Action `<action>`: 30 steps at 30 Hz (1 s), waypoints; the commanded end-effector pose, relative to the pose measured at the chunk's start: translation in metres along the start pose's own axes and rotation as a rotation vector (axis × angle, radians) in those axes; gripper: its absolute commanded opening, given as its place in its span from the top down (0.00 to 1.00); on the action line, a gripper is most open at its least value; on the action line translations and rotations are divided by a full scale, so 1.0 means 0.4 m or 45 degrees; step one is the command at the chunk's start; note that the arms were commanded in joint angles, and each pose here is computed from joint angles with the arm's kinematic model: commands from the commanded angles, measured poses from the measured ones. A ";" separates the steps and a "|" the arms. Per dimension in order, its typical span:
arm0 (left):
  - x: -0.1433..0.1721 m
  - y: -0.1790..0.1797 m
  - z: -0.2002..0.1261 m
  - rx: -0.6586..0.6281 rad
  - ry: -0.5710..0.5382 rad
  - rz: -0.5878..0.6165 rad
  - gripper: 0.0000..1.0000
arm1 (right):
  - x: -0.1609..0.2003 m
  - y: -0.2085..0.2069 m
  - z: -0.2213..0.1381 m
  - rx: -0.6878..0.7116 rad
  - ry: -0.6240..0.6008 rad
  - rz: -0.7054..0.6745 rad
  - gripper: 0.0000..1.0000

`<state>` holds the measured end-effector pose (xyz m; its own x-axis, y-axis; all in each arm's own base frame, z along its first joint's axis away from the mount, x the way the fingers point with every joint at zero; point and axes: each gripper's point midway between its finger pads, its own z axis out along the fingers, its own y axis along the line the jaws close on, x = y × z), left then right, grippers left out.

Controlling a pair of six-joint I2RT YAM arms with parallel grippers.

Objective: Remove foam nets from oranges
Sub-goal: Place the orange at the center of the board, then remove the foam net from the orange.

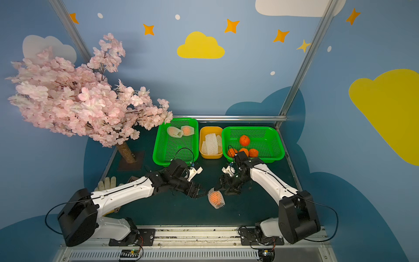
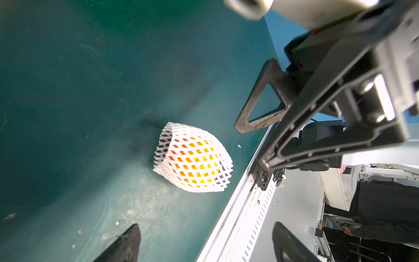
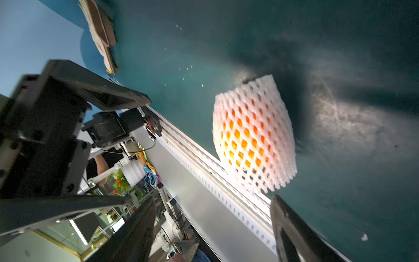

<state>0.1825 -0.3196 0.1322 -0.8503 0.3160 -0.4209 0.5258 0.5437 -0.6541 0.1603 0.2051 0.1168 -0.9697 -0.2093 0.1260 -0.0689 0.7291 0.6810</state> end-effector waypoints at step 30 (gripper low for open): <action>-0.024 -0.013 -0.015 0.035 -0.065 0.048 0.11 | -0.009 -0.086 0.118 0.353 0.182 -0.048 0.74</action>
<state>0.1864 -0.3187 0.1392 -0.8392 0.2959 -0.4564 0.5416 0.5310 -0.6517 0.1418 0.2045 0.0577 -0.9158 -0.3071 0.2590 -0.1618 0.8720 0.4621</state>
